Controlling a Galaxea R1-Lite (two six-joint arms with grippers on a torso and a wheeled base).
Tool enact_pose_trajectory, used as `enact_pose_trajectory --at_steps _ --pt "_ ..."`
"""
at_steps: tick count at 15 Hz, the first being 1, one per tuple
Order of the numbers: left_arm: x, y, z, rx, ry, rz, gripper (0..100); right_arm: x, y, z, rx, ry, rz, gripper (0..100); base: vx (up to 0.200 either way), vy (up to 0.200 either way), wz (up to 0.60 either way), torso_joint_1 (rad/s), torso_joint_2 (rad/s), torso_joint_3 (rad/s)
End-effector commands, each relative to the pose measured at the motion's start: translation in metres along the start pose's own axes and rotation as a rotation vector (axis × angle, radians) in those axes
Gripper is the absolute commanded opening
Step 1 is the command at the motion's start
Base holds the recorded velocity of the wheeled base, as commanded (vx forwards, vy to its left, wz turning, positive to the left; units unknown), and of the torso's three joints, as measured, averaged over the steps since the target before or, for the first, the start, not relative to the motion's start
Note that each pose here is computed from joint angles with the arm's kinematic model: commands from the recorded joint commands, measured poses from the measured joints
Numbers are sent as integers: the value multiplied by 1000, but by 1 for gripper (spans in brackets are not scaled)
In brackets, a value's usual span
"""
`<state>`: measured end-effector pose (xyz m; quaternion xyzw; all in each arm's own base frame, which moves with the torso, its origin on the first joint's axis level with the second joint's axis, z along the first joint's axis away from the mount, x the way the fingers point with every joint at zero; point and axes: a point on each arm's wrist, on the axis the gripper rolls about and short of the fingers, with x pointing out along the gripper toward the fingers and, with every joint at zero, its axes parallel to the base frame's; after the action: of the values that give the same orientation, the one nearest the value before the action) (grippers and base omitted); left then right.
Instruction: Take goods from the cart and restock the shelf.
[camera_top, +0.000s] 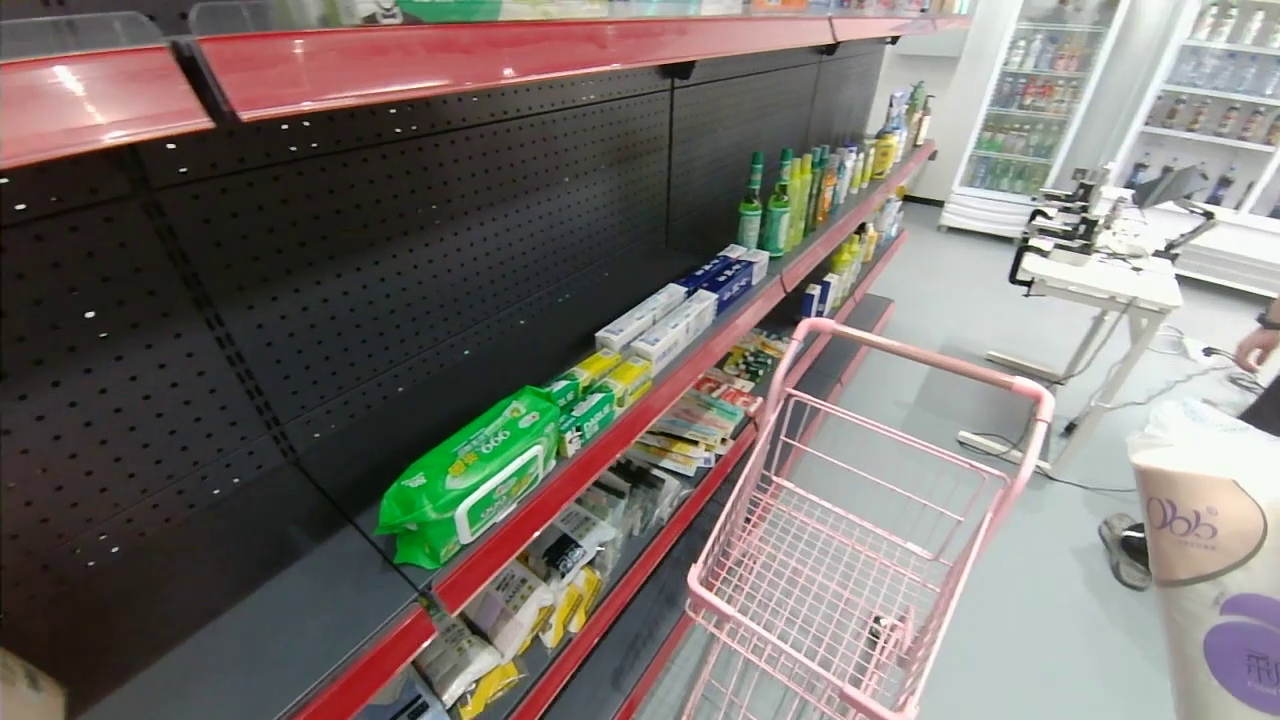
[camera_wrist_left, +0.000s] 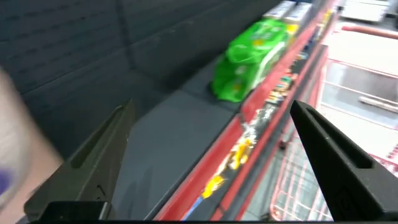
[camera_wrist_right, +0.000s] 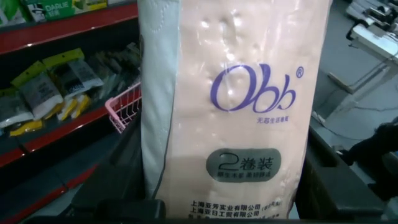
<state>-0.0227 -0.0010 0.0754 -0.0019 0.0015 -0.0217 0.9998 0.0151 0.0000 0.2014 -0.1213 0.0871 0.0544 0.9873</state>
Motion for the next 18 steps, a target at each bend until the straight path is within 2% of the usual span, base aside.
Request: enact_pose_trajectory --at_steps 1,18 --pt "0 0 0 -1 0 0 100 2 1 -2 -3 12 3 0 0 0 600 2 2 -2" --pt "0 0 0 -1 0 0 100 7 2 0 -7 29 11 0 0 0 600 1 4 3"
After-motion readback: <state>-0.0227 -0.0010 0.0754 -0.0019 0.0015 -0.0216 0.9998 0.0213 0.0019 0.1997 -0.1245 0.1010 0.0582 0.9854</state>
